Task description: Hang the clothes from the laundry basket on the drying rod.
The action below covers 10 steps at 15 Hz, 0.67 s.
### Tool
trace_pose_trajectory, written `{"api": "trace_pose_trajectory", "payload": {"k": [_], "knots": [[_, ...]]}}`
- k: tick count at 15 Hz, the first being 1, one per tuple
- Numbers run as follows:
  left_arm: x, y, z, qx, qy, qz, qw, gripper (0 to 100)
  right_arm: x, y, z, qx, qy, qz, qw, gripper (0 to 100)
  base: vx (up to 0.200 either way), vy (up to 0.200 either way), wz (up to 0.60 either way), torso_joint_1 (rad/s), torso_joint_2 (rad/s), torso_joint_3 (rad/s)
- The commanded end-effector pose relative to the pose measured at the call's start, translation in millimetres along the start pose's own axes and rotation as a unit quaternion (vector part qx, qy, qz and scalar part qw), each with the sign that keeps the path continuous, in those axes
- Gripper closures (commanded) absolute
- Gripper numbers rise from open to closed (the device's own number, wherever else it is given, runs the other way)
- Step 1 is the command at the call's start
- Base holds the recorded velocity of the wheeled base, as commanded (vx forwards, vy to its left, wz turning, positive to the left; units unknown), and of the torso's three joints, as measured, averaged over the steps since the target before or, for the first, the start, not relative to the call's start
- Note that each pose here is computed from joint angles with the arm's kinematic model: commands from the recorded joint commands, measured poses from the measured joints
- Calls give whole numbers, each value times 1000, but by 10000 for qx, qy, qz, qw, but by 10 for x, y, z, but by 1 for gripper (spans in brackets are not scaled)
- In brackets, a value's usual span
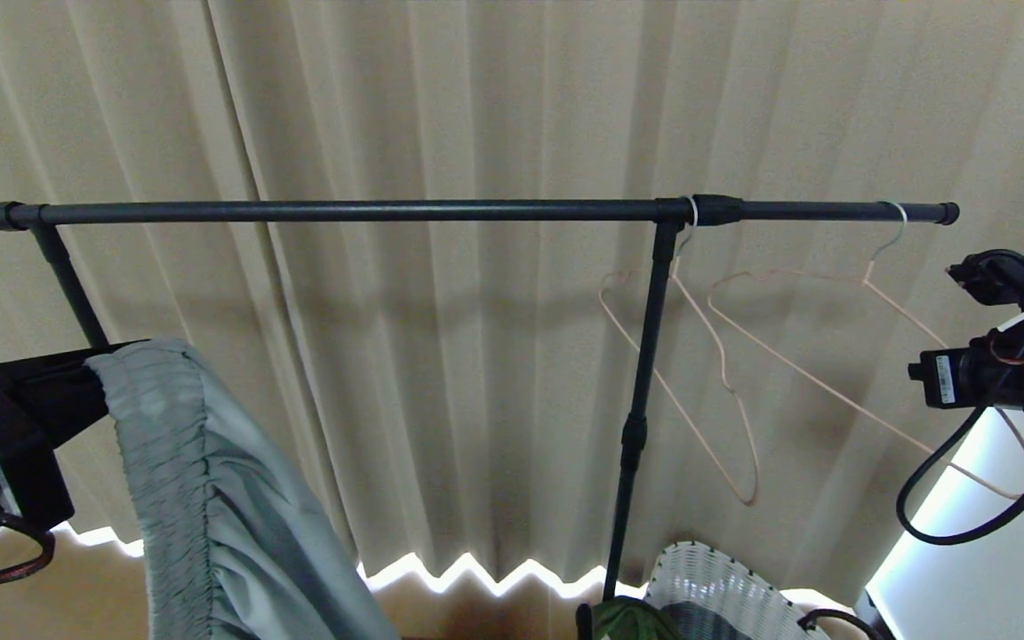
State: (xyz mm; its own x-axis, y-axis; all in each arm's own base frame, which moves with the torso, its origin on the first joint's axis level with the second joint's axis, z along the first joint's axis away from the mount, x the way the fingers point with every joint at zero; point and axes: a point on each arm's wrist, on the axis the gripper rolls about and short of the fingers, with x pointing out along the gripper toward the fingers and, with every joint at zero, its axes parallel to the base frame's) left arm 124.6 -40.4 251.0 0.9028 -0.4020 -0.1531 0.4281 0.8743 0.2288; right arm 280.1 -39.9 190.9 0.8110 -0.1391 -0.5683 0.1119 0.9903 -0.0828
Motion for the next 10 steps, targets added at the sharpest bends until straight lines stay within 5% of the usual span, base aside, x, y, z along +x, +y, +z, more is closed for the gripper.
{"api": "trace_pose_trajectory", "payload": {"k": [1, 10], "knots": [[3, 1, 0, -1, 0, 1, 10000, 100, -33, -3, 15, 5, -63, -3, 10000, 100, 0, 0, 0, 0, 0, 0], [4, 37, -90, -23, 161, 241, 9996, 100, -519, -17, 40, 88, -671, 13, 9977, 100, 0, 0, 0, 0, 0, 0]]}}
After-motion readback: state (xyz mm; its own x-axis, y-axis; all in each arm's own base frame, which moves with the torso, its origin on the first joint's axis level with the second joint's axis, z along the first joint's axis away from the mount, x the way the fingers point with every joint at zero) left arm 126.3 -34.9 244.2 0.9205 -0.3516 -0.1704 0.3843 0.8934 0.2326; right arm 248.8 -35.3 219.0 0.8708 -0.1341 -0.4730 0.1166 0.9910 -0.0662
